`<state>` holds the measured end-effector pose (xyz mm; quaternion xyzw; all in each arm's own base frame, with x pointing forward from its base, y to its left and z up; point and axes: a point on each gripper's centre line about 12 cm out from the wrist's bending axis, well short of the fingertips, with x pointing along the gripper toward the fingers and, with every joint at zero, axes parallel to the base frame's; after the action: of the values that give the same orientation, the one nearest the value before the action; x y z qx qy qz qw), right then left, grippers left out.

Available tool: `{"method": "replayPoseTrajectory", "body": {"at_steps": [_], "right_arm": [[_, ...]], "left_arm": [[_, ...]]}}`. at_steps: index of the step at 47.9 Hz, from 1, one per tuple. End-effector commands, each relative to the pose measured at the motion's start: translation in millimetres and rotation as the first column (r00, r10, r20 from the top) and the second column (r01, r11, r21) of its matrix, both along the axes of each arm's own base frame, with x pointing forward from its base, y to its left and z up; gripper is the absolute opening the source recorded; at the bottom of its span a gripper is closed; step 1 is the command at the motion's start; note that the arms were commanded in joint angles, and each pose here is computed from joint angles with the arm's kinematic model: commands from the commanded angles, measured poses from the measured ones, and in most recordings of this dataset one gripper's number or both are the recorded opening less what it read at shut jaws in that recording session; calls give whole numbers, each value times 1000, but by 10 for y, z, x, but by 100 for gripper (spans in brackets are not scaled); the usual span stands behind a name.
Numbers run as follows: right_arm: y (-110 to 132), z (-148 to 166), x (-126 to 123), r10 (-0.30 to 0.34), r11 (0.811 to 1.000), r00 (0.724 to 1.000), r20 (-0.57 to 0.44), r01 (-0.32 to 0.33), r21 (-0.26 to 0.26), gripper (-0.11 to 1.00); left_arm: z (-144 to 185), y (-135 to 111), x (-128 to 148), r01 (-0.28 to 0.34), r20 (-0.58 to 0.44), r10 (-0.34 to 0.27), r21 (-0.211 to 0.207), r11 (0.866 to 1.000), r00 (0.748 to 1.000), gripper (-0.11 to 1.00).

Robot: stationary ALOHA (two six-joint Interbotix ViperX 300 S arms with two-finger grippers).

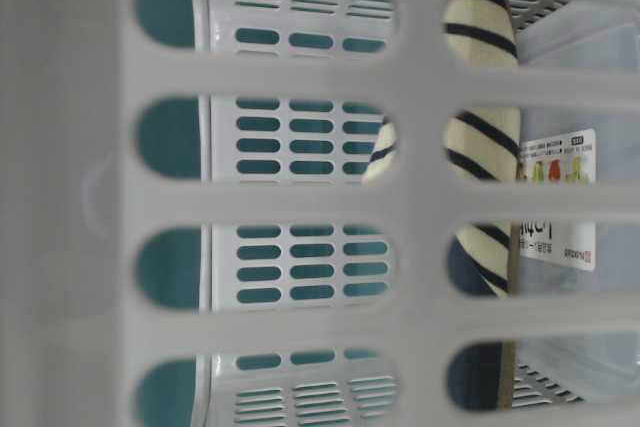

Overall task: Pick up the blue cloth from the shopping basket with the left arm.
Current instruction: 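Lift the pinched blue cloth upward out of the basket bottom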

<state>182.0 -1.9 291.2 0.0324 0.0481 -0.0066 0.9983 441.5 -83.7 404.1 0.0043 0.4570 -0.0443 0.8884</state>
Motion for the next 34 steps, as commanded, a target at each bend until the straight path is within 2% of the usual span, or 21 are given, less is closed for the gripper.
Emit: {"method": "replayPoseTrajectory", "body": {"at_steps": [1,15,22,34], "right_arm": [[0,32,14,-1,1000,1000,11,1,4,78],[0,34,11,-3,1000,1000,13,2,27,78],[-3,39,8,-4,1000,1000,16,4,27,78],[0,37,8,-3,1000,1000,14,3,29,78]], "left_arm": [[232,58,-129,-7,56,7,-7,1000,998,18],[320,127,-440,-8,184,14,-38,999,983,18],[293,173,-572,-4,263,17,-51,999,965,18],[220,258,-614,-17,266,29,-45,999,964,18]]}}
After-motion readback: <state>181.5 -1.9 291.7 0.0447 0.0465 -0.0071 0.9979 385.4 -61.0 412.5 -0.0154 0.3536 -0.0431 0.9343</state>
